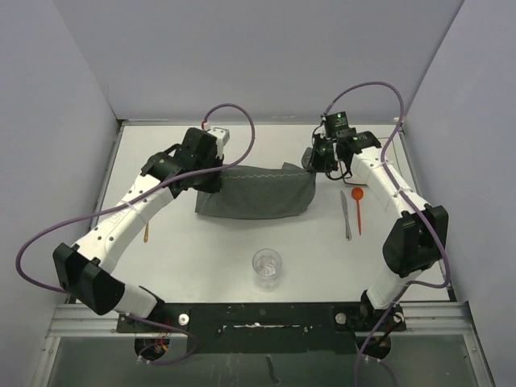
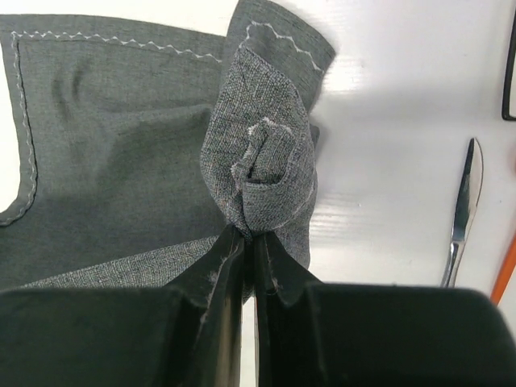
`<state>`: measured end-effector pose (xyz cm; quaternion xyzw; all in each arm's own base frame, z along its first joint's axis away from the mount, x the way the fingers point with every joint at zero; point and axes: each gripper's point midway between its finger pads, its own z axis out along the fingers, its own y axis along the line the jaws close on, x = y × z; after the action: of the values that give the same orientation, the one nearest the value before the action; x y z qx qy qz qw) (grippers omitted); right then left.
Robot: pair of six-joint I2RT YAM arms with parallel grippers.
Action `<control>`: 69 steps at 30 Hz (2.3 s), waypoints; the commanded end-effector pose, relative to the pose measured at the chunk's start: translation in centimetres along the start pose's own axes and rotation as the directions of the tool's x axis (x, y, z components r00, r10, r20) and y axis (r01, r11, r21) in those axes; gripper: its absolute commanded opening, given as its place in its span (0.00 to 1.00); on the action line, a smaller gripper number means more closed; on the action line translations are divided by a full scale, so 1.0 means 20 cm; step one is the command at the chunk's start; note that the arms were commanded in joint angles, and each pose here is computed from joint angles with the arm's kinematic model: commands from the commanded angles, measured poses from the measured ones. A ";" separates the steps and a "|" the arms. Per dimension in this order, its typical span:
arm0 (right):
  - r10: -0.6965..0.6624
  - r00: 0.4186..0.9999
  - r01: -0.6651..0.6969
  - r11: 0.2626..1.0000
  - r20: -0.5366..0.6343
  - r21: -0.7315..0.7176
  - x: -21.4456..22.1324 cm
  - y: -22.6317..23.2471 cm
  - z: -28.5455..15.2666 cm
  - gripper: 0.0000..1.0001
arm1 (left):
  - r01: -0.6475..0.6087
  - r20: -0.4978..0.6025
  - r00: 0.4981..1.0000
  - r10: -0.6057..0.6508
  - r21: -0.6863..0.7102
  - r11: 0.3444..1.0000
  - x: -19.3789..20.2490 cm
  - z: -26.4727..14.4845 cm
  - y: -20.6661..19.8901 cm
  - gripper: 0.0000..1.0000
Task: Set the dinner table for one person
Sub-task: Flatten out the napkin at the center of the board.
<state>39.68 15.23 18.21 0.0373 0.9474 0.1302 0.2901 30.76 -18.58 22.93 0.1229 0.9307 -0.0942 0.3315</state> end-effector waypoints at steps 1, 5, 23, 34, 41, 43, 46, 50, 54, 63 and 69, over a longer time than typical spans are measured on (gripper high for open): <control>0.050 0.998 -0.054 0.980 0.025 0.191 -0.04 -0.25 -0.05 0.00 | 0.054 0.052 0.997 -0.053 -0.021 0.998 -0.01 -0.10 0.05 0.00; 0.068 0.997 -0.059 0.966 -0.027 0.251 0.02 -0.30 -0.01 0.01 | 0.050 -0.024 0.999 -0.049 0.032 0.998 0.04 0.03 -0.02 0.00; 0.004 0.975 0.069 0.945 -0.222 0.320 0.16 -0.21 0.23 0.00 | 0.042 -0.374 0.927 0.006 0.120 0.992 0.34 0.90 -0.31 0.00; -0.067 0.989 0.087 0.985 -0.135 0.146 0.05 -0.04 0.20 0.41 | -0.066 -0.242 0.965 0.104 0.162 0.985 0.09 0.72 -0.38 0.71; -0.084 0.994 0.089 0.993 -0.070 0.083 -0.05 0.04 0.15 0.50 | -0.100 -0.140 0.981 0.130 0.206 0.973 -0.10 0.45 -0.40 0.76; -0.083 0.993 0.089 0.993 -0.079 0.081 -0.04 0.05 0.15 0.50 | -0.101 -0.134 0.982 0.130 0.201 0.974 -0.13 0.41 -0.40 0.78; -0.095 0.992 0.100 0.993 -0.078 0.063 -0.04 0.08 0.14 0.50 | -0.102 -0.128 0.984 0.125 0.172 0.980 -0.13 0.41 -0.37 0.79; -0.132 0.988 0.135 0.991 -0.086 0.023 -0.02 0.14 0.16 0.50 | -0.074 -0.159 0.982 0.099 0.154 0.985 -0.10 0.47 -0.33 0.77; -0.196 0.973 0.192 0.980 -0.122 -0.042 0.04 0.21 0.19 0.51 | -0.057 -0.186 0.979 0.077 0.114 0.992 -0.07 0.52 -0.30 0.77; -0.409 0.893 0.371 0.906 -0.188 -0.205 0.28 0.46 0.38 0.54 | 0.105 -0.249 0.962 -0.110 -0.035 0.994 0.01 0.71 -0.06 0.77; -0.570 0.797 0.509 0.812 -0.202 -0.284 0.46 0.61 0.47 0.53 | 0.208 -0.242 0.943 -0.228 -0.108 0.972 0.04 0.75 0.08 0.77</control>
<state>37.56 27.49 8.10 -0.2108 0.9560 0.1273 0.1597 38.07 -21.95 11.49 0.0684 0.9765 -0.0804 0.1880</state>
